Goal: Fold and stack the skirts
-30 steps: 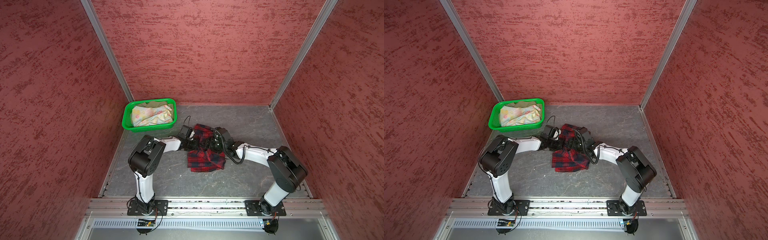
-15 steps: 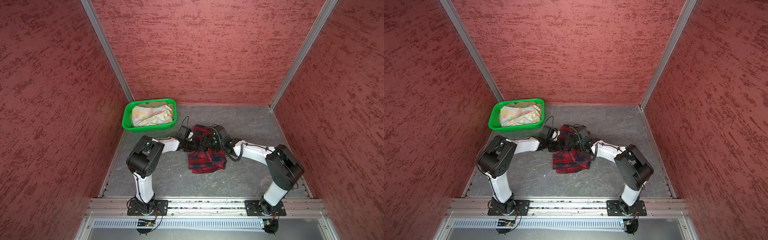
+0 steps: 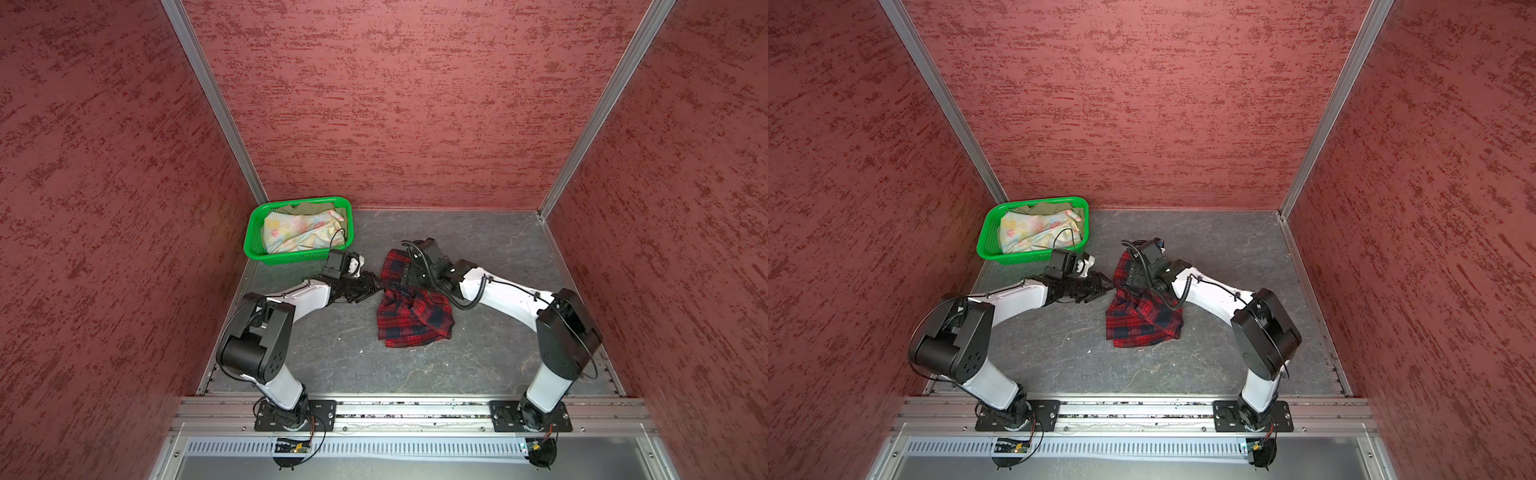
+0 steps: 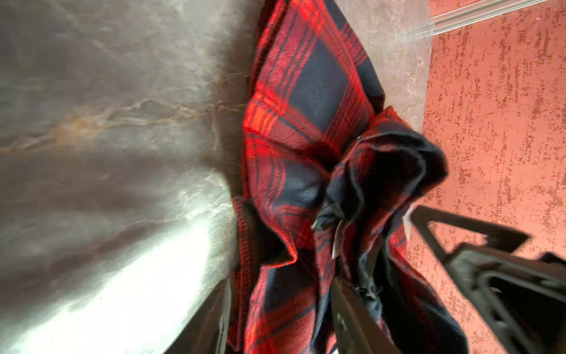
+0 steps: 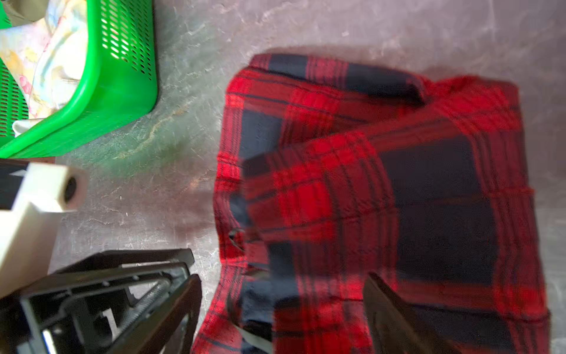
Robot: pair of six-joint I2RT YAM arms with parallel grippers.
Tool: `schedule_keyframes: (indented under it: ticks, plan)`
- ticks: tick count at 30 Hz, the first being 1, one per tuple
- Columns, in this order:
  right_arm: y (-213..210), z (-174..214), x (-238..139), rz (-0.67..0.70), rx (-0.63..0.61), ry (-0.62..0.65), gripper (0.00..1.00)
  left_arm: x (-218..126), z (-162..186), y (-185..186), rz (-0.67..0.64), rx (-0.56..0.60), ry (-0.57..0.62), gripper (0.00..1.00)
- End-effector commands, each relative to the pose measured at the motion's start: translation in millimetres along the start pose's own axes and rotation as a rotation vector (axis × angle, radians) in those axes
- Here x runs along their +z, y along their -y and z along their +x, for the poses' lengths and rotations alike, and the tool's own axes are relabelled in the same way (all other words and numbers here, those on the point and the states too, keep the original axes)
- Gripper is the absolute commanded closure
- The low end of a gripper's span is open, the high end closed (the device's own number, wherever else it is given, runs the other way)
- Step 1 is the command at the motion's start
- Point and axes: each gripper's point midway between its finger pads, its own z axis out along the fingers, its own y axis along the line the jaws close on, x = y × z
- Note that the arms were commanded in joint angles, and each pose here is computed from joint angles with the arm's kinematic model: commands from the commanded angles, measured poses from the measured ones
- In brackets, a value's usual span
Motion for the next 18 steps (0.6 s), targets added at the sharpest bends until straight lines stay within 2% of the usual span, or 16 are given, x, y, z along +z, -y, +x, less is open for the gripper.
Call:
schedule_keyframes:
  ticks: [1,14,18]
  plan:
    - [15,18,11,0.155,-0.081,-0.043,0.16,1,7,-16,-0.043,-0.001,-0.006,0.47]
    - [25,47,51,0.333,-0.158,-0.111,0.14,20,14,-38,-0.069,-0.022,-0.023,0.52]
    - [31,54,57,0.366,-0.174,-0.120,0.25,25,15,-39,-0.056,-0.032,-0.027,0.56]
